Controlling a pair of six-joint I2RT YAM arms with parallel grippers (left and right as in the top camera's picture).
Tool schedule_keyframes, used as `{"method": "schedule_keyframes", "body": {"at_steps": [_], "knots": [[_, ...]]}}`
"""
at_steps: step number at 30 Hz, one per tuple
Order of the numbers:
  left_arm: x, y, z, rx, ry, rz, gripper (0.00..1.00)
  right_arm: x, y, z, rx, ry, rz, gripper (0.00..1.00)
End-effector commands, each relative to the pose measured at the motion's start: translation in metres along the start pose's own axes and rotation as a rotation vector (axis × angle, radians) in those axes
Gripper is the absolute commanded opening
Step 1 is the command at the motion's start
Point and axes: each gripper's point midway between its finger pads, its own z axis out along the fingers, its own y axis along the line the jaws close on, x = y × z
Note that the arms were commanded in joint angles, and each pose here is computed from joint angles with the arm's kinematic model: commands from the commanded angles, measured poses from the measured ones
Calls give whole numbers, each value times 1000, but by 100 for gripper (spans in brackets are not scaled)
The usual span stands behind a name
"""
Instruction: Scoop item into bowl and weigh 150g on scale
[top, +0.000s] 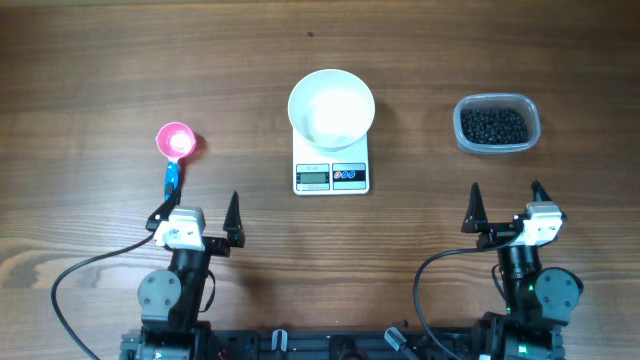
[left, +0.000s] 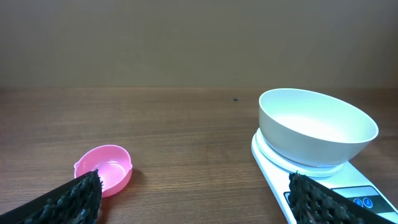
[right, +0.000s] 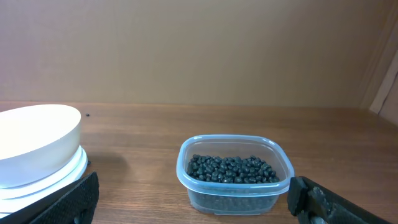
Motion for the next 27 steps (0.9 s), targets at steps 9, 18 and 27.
{"method": "schedule_keyframes", "body": {"at_steps": [9,18,27], "knots": [[0,1,0,-9,-4,-1,100,-3,1,0,-4,-13,-6,100],[-33,0,0,-10,21,-3,100,-3,1,0,-4,-13,-6,100],[-71,-2,42,-19,390,-50,100,-3,1,0,-4,-13,-6,100]]}}
